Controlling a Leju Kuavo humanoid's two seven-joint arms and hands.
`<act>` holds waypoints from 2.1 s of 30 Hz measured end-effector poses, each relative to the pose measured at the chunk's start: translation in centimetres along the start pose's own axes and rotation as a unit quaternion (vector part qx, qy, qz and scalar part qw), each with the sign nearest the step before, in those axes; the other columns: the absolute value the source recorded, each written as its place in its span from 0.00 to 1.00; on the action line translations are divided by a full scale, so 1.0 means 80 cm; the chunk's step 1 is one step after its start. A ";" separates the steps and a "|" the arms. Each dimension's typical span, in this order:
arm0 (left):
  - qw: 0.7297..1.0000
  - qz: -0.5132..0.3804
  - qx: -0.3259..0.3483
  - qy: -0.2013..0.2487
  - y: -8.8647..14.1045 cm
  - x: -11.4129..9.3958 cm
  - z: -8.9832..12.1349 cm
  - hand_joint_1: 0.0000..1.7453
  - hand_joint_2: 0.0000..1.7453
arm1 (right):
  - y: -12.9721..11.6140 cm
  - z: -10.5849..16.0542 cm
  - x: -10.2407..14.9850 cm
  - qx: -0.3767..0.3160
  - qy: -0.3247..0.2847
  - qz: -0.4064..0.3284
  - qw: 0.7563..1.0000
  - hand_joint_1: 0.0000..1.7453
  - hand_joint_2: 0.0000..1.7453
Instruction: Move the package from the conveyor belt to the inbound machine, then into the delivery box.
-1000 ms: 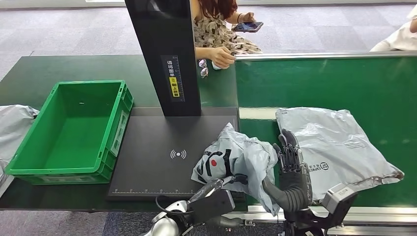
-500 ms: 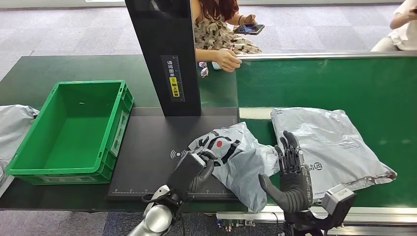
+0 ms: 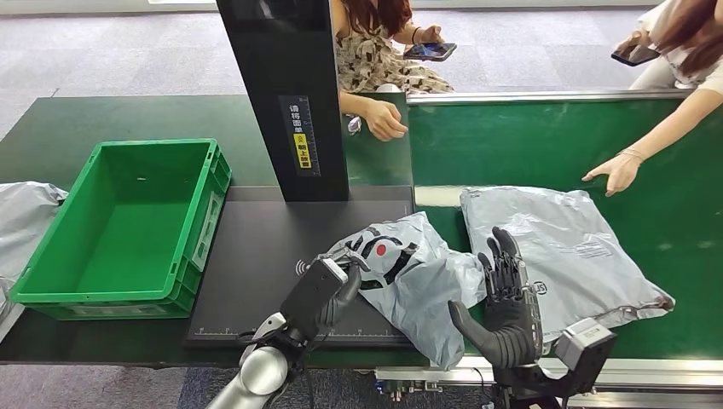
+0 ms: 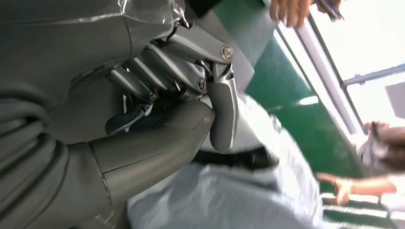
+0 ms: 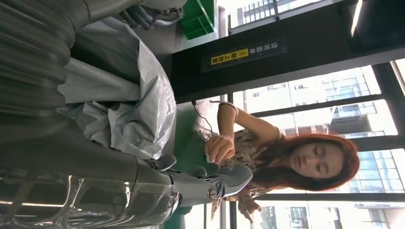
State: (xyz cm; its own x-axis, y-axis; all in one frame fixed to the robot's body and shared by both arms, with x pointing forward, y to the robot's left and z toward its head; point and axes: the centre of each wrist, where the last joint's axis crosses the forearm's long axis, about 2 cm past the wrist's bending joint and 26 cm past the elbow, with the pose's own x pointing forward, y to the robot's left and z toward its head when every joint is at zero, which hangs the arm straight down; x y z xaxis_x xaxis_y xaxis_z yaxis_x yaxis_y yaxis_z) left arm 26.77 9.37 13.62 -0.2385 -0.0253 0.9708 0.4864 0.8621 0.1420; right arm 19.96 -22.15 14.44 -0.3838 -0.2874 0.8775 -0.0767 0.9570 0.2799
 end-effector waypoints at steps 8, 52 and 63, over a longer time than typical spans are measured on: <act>0.997 -0.025 -0.069 -0.002 -0.001 0.004 0.008 0.00 1.00 | -0.001 -0.001 0.002 -0.001 -0.019 0.004 1.000 0.00 1.00; 0.959 -0.150 0.222 -0.097 0.085 0.071 0.146 0.00 1.00 | -0.070 0.007 -0.049 0.014 0.145 0.104 0.984 0.72 1.00; 0.955 -0.152 0.234 -0.106 0.088 0.070 0.146 0.00 1.00 | -0.064 0.006 -0.061 0.018 0.182 0.084 0.979 1.00 1.00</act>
State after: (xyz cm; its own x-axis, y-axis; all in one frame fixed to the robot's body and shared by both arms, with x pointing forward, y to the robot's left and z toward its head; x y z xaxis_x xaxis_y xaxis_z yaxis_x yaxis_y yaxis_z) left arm 19.00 21.20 17.80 -0.4973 -0.2494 0.8310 -0.0486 0.9643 0.2604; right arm 21.82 -25.64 8.54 -0.0399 -0.1143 0.9926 -0.0757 0.9909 0.1111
